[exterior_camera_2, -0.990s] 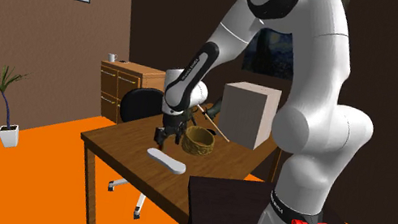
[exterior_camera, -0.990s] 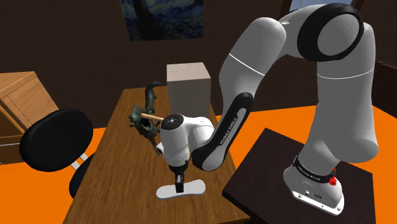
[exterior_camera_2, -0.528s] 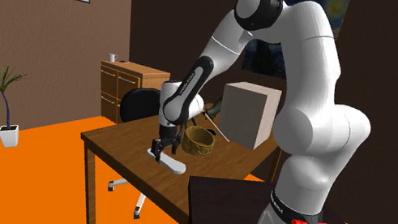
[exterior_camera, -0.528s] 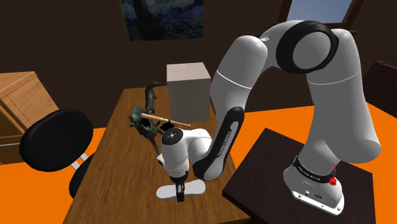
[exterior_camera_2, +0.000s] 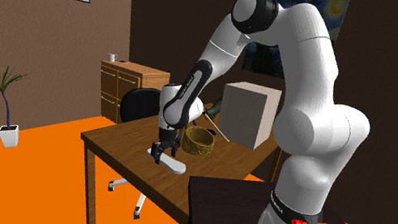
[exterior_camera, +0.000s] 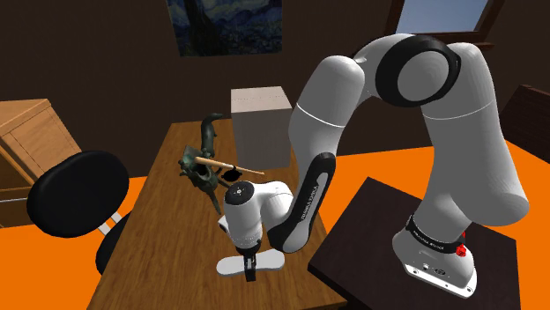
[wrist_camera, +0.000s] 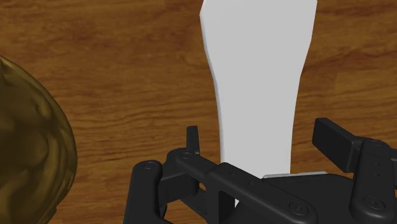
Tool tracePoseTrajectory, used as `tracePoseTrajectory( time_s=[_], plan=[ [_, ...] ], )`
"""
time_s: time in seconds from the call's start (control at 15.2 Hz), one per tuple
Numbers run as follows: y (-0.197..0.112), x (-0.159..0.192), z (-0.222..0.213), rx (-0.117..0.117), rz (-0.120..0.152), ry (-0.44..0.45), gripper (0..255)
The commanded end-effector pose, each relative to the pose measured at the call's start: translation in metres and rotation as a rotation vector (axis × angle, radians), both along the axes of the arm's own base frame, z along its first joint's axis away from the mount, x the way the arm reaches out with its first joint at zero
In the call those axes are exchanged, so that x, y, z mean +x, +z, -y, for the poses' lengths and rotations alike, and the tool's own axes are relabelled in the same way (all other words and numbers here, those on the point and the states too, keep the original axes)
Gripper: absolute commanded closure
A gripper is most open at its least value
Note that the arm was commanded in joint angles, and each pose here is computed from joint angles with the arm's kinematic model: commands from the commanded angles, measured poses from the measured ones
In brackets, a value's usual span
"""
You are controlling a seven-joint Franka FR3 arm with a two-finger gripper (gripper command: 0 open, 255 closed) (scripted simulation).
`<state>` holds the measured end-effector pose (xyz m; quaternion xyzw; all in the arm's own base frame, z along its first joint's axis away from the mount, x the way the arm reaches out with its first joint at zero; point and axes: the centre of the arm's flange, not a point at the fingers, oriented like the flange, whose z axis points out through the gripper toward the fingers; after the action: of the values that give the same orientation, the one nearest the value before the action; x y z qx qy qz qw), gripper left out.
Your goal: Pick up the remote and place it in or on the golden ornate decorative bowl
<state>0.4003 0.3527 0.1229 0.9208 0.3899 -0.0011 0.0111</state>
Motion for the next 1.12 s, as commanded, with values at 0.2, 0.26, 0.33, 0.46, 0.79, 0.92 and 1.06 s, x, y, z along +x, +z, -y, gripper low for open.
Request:
tracePoseTrajectory(
  time_s=[0.2,0.26,0.33,0.46,0.79,0.92,1.06],
  plan=[
    [0.0,0.0,0.0,0.0,0.0,0.0,255],
    [0.0,0.0,0.0,0.0,0.0,0.0,255],
    [0.0,0.0,0.0,0.0,0.0,0.0,255],
    [0.0,0.0,0.0,0.0,0.0,0.0,255],
    [0.005,0.0,0.0,0.0,0.0,0.0,255],
    [0.016,0.0,0.0,0.0,0.0,0.0,255],
    [0.026,0.0,0.0,0.0,0.0,0.0,255]
  ],
)
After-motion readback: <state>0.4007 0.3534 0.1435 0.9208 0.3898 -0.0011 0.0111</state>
